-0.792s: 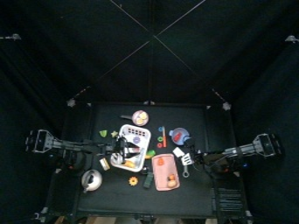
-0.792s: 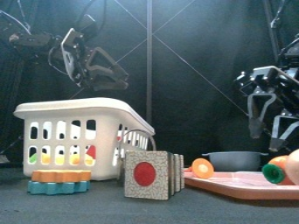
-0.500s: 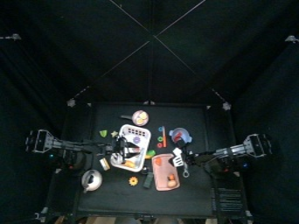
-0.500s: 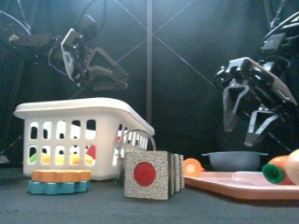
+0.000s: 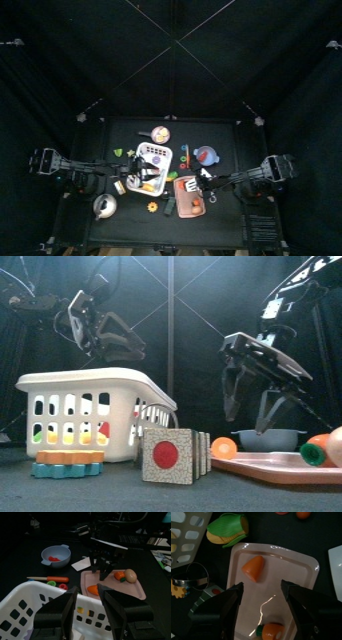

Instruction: Grab carrot bottom

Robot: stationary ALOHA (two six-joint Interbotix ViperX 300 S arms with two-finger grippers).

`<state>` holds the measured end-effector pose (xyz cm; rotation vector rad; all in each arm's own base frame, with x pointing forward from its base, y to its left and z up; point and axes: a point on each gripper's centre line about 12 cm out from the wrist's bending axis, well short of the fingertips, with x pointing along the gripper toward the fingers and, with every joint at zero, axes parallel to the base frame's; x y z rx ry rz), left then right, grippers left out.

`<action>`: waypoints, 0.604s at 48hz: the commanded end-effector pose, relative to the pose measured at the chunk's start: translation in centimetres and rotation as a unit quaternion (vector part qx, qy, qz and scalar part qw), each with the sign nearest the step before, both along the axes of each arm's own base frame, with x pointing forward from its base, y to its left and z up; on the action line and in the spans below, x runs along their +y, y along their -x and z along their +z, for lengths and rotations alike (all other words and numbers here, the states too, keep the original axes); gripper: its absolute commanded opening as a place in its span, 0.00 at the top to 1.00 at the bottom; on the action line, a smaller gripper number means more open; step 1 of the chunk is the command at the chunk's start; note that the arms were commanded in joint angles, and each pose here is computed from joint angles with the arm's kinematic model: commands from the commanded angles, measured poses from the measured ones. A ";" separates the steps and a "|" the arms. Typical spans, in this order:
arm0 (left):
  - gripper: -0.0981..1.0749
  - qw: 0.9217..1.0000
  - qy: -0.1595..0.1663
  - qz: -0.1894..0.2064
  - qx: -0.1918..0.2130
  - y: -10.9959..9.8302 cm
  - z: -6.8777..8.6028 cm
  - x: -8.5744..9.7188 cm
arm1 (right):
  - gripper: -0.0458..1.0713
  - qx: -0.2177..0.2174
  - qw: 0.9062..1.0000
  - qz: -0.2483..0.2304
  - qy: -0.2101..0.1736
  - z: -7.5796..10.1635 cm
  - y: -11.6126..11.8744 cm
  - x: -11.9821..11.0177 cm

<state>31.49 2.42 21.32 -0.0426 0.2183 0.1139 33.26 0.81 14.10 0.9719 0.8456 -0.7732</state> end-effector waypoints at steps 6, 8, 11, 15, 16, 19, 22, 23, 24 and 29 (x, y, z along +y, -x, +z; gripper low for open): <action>0.25 1.000 -0.002 0.000 -0.014 -0.2 0.8 0.1 | 0.13 -0.006 1.000 -0.003 0.001 0.0 -2.0 -0.3; 0.25 1.000 -0.002 0.000 -0.014 -0.2 0.8 0.1 | 0.13 -0.004 1.000 -0.004 0.001 -0.1 -2.3 -0.3; 0.25 1.000 -0.002 0.000 -0.013 -0.2 0.7 0.0 | 0.13 0.000 1.000 -0.004 0.003 -0.5 -2.7 -0.3; 0.25 1.000 -0.002 0.000 -0.011 -0.1 0.7 0.0 | 0.13 0.003 1.000 -0.005 0.004 -0.7 -3.1 -0.4; 0.25 1.000 -0.003 0.000 -0.011 -0.1 0.7 0.0 | 0.13 0.005 1.000 -0.006 0.004 -0.8 -3.1 -0.4; 0.25 1.000 -0.003 0.000 -0.010 -0.1 0.6 0.0 | 0.13 0.009 1.000 -0.008 0.006 -1.1 -3.3 -0.7; 0.25 1.000 -0.002 0.000 -0.010 -0.1 0.6 0.0 | 0.13 0.013 1.000 -0.013 0.008 -1.5 -3.5 -1.1; 0.25 1.000 -0.002 0.000 -0.011 -0.1 0.6 0.0 | 0.13 0.015 1.000 -0.015 0.008 -1.6 -3.6 -1.2; 0.25 1.000 -0.002 0.000 -0.011 -0.1 0.6 0.0 | 0.13 0.015 1.000 -0.015 0.008 -1.6 -3.7 -1.3; 0.25 1.000 -0.002 0.000 -0.009 -0.1 0.5 0.0 | 0.13 0.015 1.000 -0.012 0.013 -1.9 -4.5 -1.4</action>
